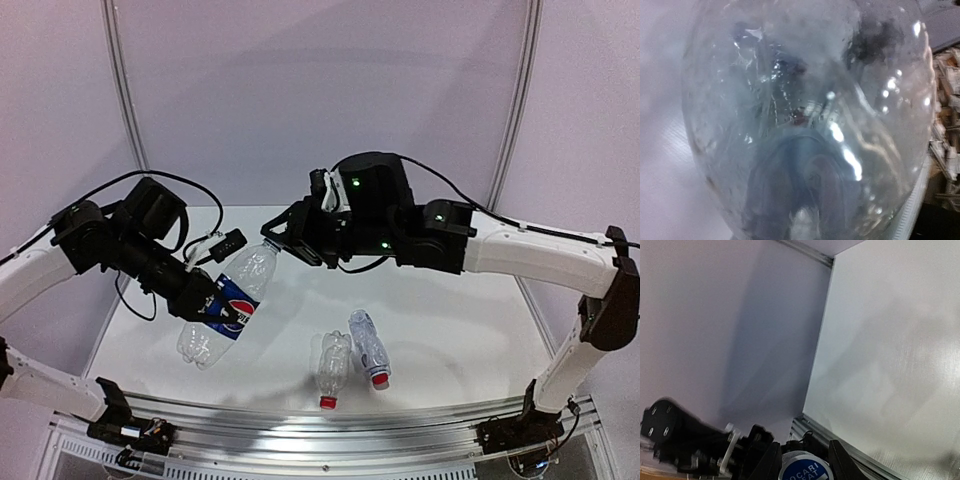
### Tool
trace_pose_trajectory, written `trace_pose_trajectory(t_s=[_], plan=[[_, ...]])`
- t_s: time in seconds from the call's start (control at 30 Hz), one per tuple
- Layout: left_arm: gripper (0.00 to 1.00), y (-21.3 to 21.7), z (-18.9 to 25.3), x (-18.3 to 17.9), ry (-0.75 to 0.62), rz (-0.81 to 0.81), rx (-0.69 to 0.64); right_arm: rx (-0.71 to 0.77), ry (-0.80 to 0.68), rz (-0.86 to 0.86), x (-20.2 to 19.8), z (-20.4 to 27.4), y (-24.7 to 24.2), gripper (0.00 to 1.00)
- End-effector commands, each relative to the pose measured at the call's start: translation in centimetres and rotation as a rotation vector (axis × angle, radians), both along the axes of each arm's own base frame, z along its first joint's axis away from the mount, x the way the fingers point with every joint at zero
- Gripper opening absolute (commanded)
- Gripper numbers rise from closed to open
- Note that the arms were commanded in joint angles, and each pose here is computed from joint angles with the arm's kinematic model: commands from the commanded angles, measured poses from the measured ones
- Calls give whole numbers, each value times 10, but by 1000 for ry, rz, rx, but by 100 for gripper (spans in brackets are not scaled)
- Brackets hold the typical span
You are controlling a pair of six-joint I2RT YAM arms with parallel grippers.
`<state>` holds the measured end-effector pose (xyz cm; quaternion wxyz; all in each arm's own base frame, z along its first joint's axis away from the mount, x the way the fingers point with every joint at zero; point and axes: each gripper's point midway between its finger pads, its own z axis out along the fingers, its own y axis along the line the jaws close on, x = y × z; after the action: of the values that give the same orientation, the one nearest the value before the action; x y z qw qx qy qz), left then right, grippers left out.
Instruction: Unscrew the bottle caps
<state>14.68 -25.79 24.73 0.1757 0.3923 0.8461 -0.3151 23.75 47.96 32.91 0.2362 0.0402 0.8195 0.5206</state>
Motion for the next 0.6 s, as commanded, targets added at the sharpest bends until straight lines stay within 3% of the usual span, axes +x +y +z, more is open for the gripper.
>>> trace_pose_trajectory(t_s=[0.0, 0.1, 0.23, 0.3, 0.4, 0.5, 0.57], plan=[[0, -9, 97, -66, 143, -348, -525, 153, -303, 238, -37, 44, -3, 0], [0, -4, 116, -76, 191, -412, -614, 195, -353, 303, -47, 44, -6, 0], [0, -5, 114, -73, 187, -402, -589, 196, -368, 332, -49, 51, 0, 1], [0, -5, 107, -68, 174, -375, -551, 186, -363, 306, -44, 53, 0, 18], [0, -4, 89, -55, 127, -312, -455, 148, -339, 220, -31, 56, -8, 61], [0, -2, 71, -42, 83, -262, -376, 90, -303, 89, -16, 55, -28, 94], [0, -1, 65, -36, 63, -241, -348, 87, -298, 38, -12, 56, -40, 99]])
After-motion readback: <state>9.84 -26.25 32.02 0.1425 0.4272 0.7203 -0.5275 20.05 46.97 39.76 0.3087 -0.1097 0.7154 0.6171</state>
